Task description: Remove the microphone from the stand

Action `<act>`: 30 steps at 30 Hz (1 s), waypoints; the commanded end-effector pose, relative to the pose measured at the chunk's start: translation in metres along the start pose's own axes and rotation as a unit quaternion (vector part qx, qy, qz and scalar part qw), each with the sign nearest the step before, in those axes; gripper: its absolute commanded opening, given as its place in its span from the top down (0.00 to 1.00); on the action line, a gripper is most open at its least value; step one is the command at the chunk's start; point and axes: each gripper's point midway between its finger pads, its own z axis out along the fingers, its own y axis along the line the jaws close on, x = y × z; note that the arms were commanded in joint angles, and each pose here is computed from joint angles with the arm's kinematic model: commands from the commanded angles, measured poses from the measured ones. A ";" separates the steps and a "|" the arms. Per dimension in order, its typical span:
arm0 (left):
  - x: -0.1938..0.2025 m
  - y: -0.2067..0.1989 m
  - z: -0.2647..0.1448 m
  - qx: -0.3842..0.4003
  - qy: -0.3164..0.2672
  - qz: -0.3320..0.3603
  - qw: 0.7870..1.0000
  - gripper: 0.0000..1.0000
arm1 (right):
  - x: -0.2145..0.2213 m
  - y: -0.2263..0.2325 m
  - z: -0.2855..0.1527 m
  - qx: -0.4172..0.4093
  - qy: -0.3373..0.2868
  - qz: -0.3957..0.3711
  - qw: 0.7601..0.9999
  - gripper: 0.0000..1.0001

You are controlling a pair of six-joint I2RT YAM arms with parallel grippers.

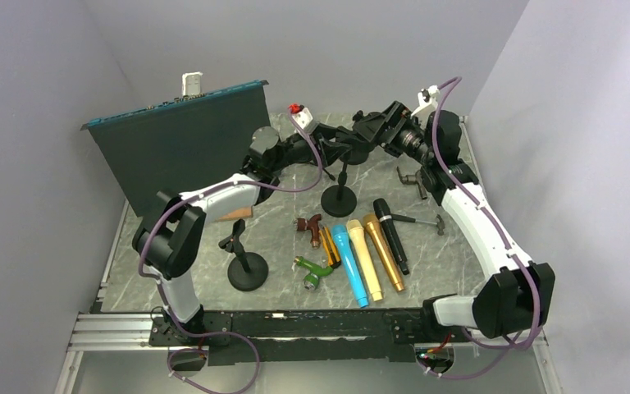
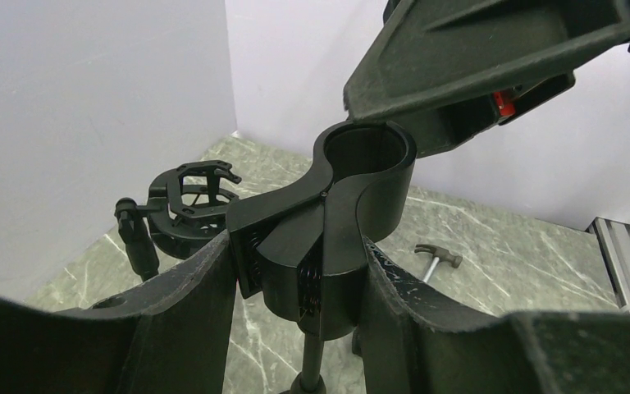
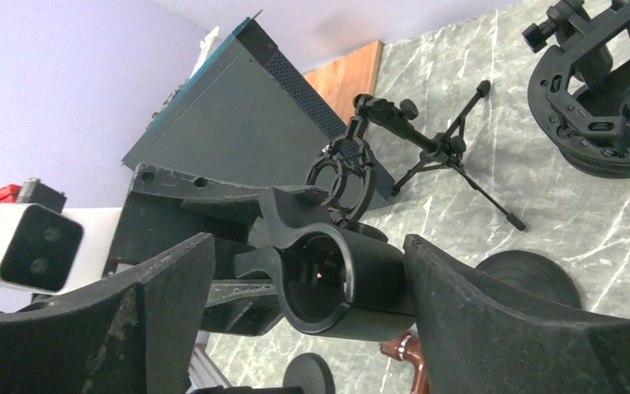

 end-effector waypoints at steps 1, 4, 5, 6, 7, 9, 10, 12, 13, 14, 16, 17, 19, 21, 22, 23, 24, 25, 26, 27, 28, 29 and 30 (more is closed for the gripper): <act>-0.007 -0.012 0.000 -0.003 -0.001 0.006 1.000 0.51 | 0.025 -0.005 0.004 -0.006 0.038 0.009 0.999 0.18; -0.009 -0.012 0.000 -0.009 -0.003 0.006 1.000 0.51 | 0.034 -0.014 0.007 0.005 0.049 0.014 0.999 0.22; -0.008 -0.013 0.000 -0.009 -0.001 0.004 1.000 0.49 | 0.035 -0.017 0.008 0.008 0.050 0.014 0.999 0.22; -0.008 -0.014 0.000 -0.008 0.000 0.003 1.000 0.47 | 0.036 -0.019 0.008 0.010 0.049 0.014 0.999 0.24; -0.009 -0.016 0.000 -0.008 0.002 0.002 1.000 0.44 | 0.037 -0.019 0.009 0.009 0.049 0.015 0.999 0.27; -0.009 -0.016 -0.002 -0.011 0.004 -0.002 1.000 0.41 | 0.040 -0.021 0.012 0.008 0.056 0.018 0.998 0.31; -0.008 -0.016 -0.002 -0.013 0.006 -0.005 1.000 0.41 | 0.041 -0.023 0.013 0.009 0.059 0.020 0.998 0.32; -0.006 -0.017 -0.002 -0.012 0.016 -0.011 1.000 0.40 | 0.047 -0.030 0.014 0.015 0.067 0.023 0.997 0.35; -0.003 -0.018 -0.003 -0.008 0.025 -0.012 1.000 0.40 | 0.047 -0.033 0.015 0.017 0.062 0.023 0.998 0.38; -0.002 -0.020 -0.004 -0.004 0.029 -0.011 1.000 0.40 | 0.045 -0.036 0.015 0.021 0.053 0.022 0.998 0.43; -0.002 -0.023 -0.008 -0.001 0.030 -0.008 1.000 0.42 | 0.044 -0.043 0.015 0.028 0.046 0.020 0.998 0.53; -0.003 -0.024 -0.009 -0.002 0.029 -0.006 1.000 0.41 | 0.046 -0.046 0.016 0.031 0.049 0.022 0.998 0.61; -0.005 -0.025 -0.012 -0.002 0.034 -0.002 0.999 0.40 | 0.049 -0.052 0.017 0.029 0.054 0.027 0.998 0.79; -0.009 -0.028 -0.015 0.007 0.034 -0.001 0.999 0.38 | 0.049 -0.059 0.017 0.029 0.051 0.035 0.998 0.94; -0.013 -0.029 -0.018 0.014 0.030 -0.003 0.999 0.36 | 0.049 -0.064 0.018 0.029 0.049 0.039 0.998 1.00; -0.017 -0.032 -0.020 0.023 0.024 -0.003 0.999 0.36 | 0.050 -0.068 0.018 0.029 0.050 0.045 0.997 1.00; -0.020 -0.033 -0.023 0.029 0.019 -0.003 0.999 0.36 | 0.051 -0.072 0.018 0.029 0.052 0.049 0.997 1.00; -0.022 -0.034 -0.026 0.034 0.016 0.001 0.999 0.36 | 0.052 -0.077 0.018 0.030 0.054 0.054 0.997 1.00; -0.023 -0.036 -0.030 0.039 0.013 0.008 0.999 0.36 | 0.053 -0.080 0.017 0.029 0.056 0.056 0.996 1.00; -0.024 -0.038 -0.034 0.049 0.009 0.016 0.999 0.35 | 0.053 -0.083 0.017 0.026 0.058 0.058 0.996 1.00; -0.023 -0.042 -0.039 0.068 0.005 0.022 0.997 0.34 | 0.053 -0.086 0.016 0.025 0.059 0.059 0.996 1.00; -0.025 -0.043 -0.044 0.084 0.000 0.026 0.996 0.34 | 0.053 -0.087 0.016 0.021 0.062 0.056 0.996 1.00; -0.029 -0.045 -0.047 0.101 -0.010 0.029 0.994 0.34 | 0.054 -0.088 0.016 0.020 0.066 0.053 0.996 1.00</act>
